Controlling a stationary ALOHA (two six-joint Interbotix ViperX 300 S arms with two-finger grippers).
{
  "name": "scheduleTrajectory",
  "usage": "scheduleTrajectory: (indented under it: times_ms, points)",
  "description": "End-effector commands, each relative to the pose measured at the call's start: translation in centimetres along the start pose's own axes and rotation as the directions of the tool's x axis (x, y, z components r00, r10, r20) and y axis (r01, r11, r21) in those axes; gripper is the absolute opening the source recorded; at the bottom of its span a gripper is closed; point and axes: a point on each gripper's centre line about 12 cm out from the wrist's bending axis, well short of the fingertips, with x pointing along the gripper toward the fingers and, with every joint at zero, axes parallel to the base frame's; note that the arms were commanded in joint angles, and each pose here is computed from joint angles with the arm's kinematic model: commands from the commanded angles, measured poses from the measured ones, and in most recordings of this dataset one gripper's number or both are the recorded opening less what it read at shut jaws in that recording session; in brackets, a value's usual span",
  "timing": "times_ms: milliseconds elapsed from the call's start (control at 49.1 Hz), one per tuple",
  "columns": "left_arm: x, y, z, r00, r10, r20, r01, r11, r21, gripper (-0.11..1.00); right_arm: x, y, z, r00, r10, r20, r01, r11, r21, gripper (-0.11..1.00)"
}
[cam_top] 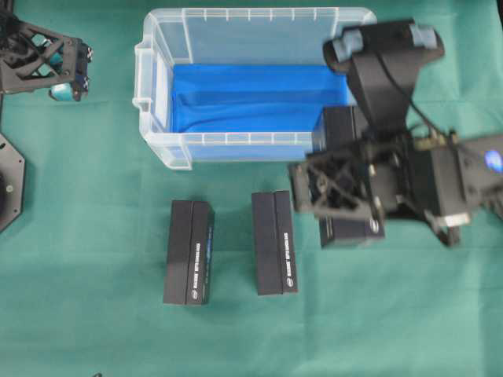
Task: Take out the box from the case.
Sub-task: 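Carry the boxes out of the case to the front right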
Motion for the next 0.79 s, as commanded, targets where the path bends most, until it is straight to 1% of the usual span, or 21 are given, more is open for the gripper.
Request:
scheduleTrajectory:
  times_ms: [0, 163, 346, 529, 611, 773]
  points:
    - [-0.6, 0.0, 0.1, 1.0, -0.019, 0.006, 0.019, 1.0, -0.003, 0.97, -2.4, -0.6, -0.8, 0.998, 0.055, -0.014, -0.055, 0.998, 0.014, 0.66]
    - [-0.6, 0.0, 0.0, 1.0, -0.019, 0.005, 0.019, 1.0, -0.002, 0.97, -2.6, -1.2, -2.5, 0.999, 0.043, -0.018, -0.043, 0.999, 0.023, 0.66]
    - [-0.6, 0.0, 0.1, 1.0, -0.018, 0.005, 0.018, 1.0, -0.003, 0.97, -1.6, -0.9, -3.6, 1.0, 0.019, -0.011, -0.019, 1.0, 0.005, 0.66]
    - [-0.6, -0.1, -0.1, 1.0, -0.021, 0.003, 0.021, 1.0, 0.001, 0.97, 1.0, -0.4, -4.7, 1.0, -0.017, -0.002, 0.017, 1.0, -0.014, 0.66]
    - [-0.6, -0.1, -0.2, 1.0, -0.022, 0.002, 0.022, 1.0, 0.001, 0.97, 2.4, -0.4, -5.3, 1.0, -0.016, -0.007, 0.016, 1.0, -0.022, 0.66]
    - [-0.6, -0.1, -0.3, 1.0, -0.021, 0.001, 0.021, 1.0, 0.001, 0.97, 5.7, -0.9, -6.4, 0.999, -0.007, -0.037, 0.008, 1.0, 0.013, 0.66]
